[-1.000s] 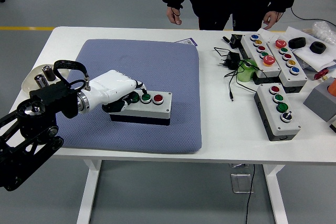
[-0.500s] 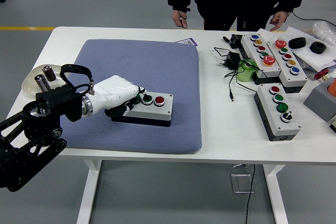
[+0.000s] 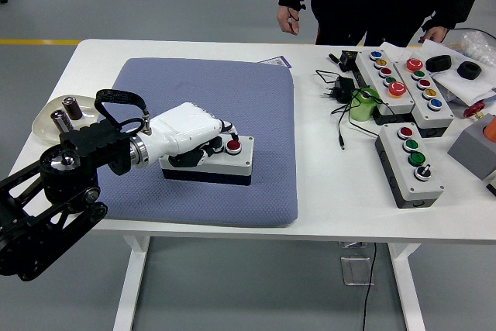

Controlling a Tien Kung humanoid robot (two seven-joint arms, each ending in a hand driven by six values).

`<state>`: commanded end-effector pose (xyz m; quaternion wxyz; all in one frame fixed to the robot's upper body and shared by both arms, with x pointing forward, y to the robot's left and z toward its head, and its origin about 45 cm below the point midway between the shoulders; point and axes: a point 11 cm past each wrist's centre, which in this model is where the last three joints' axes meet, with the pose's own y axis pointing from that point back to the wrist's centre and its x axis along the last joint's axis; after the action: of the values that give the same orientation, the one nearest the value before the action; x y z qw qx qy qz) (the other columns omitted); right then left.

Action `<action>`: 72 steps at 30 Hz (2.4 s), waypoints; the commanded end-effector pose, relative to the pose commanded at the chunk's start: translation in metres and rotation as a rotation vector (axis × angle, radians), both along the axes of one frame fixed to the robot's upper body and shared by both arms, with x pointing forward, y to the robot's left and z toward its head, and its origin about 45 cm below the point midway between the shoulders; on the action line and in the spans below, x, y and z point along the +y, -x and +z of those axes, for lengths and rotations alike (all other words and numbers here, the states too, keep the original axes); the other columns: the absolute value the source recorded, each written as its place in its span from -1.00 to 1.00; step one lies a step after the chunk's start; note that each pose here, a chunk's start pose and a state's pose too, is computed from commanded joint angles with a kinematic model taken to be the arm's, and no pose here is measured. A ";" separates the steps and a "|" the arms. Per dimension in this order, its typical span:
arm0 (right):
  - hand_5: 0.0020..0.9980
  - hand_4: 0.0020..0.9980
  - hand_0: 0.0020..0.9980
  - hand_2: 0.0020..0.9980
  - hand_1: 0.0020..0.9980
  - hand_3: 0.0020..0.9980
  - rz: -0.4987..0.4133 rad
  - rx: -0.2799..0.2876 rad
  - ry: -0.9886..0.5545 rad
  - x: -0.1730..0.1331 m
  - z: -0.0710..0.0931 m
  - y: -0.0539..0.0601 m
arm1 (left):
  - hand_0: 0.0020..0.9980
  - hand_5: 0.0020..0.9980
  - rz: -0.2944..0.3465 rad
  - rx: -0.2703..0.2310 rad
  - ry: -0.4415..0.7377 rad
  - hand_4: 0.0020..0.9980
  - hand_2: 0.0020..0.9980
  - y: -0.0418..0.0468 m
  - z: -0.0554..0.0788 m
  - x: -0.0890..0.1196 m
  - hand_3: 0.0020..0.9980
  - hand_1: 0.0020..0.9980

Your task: Pick up the button,place it on the desk,press the button,press the button

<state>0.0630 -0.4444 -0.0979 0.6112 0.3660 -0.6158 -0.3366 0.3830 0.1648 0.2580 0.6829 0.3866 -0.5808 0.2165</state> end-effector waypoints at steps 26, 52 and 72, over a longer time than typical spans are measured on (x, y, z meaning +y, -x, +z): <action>-0.73 -0.64 0.50 0.43 0.41 0.17 0.000 0.011 0.003 -0.001 0.000 0.006 | -1.00 -1.00 0.014 0.043 -0.034 -1.00 -0.81 -0.0040 -0.022 0.003 0.44 -1.00; -0.73 -0.64 0.50 0.43 0.41 0.17 -0.002 0.000 0.002 -0.001 0.000 0.002 | -1.00 -1.00 0.046 -0.001 -0.014 -1.00 -0.73 -0.0162 0.002 0.006 0.46 -0.97; -0.73 -0.64 0.50 0.43 0.41 0.17 -0.002 -0.003 0.002 -0.001 0.001 0.000 | 0.11 -1.00 0.023 -0.131 0.165 -0.62 0.70 -0.0188 0.043 0.007 1.00 0.30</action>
<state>0.0631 -0.4459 -0.0974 0.6102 0.3652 -0.6176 -0.3361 0.4018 0.1720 0.3011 0.6705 0.3206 -0.5999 0.2960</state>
